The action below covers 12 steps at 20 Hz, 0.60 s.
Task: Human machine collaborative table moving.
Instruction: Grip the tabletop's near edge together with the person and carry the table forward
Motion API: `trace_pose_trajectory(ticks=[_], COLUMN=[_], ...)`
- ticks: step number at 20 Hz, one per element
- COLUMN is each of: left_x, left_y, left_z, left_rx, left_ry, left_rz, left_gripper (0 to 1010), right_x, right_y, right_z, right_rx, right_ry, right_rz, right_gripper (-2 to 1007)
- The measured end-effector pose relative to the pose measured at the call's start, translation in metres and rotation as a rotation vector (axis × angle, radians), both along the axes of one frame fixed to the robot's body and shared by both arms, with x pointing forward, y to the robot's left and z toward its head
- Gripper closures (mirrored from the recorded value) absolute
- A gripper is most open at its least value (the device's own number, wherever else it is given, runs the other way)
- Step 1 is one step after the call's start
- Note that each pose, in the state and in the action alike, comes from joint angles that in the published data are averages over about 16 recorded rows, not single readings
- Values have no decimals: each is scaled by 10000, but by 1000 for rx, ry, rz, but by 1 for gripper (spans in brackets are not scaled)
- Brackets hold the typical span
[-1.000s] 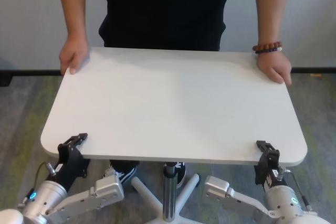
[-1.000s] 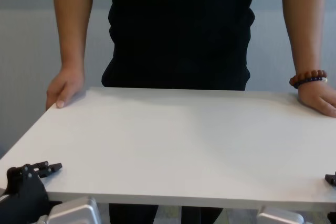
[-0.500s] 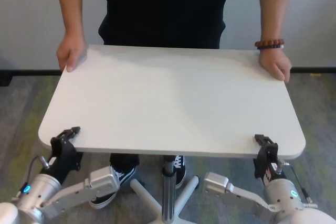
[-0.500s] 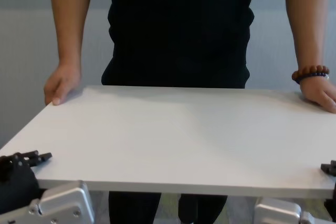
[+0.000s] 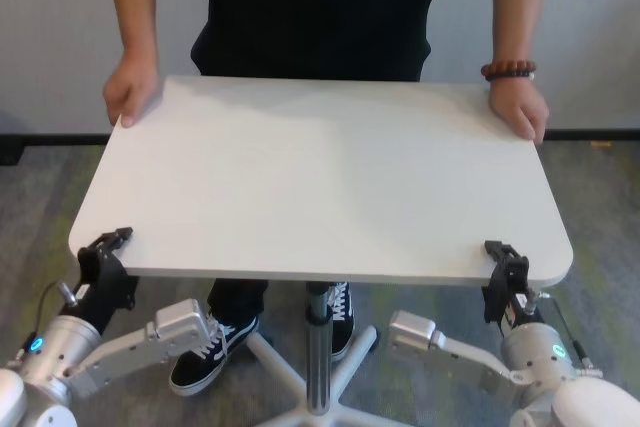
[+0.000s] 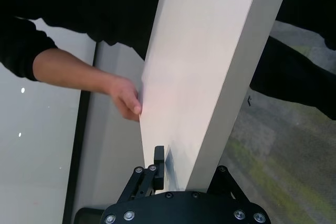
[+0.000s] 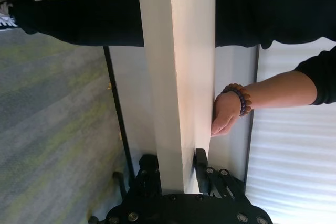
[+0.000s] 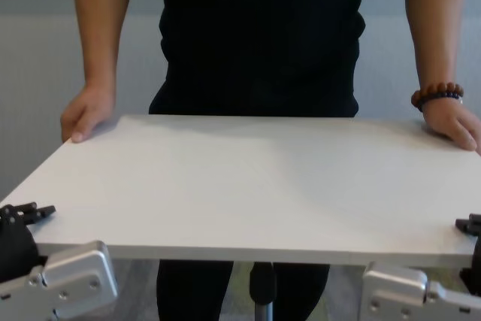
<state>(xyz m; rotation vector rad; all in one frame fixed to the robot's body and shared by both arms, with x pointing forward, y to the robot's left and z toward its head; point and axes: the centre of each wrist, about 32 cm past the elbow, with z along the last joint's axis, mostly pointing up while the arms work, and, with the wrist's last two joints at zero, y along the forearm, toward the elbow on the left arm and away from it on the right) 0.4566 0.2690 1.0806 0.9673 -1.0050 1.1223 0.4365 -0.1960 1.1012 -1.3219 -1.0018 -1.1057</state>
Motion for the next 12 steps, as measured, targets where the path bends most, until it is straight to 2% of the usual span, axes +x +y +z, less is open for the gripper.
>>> trace_pose_trajectory(ticks=[6,12], left_x=[130,290], left_y=[44,42], left_z=[12,15], left_rx=[3,4], left_ry=[-15,-31], left_rz=[20,31], left_gripper=[668,669], right_x=[135,293], right_y=[-36,-58], right_z=[30,34], right_rx=[-7,-16], right_ry=[-15,-24], right_rz=[6,20], right_gripper=[723,724])
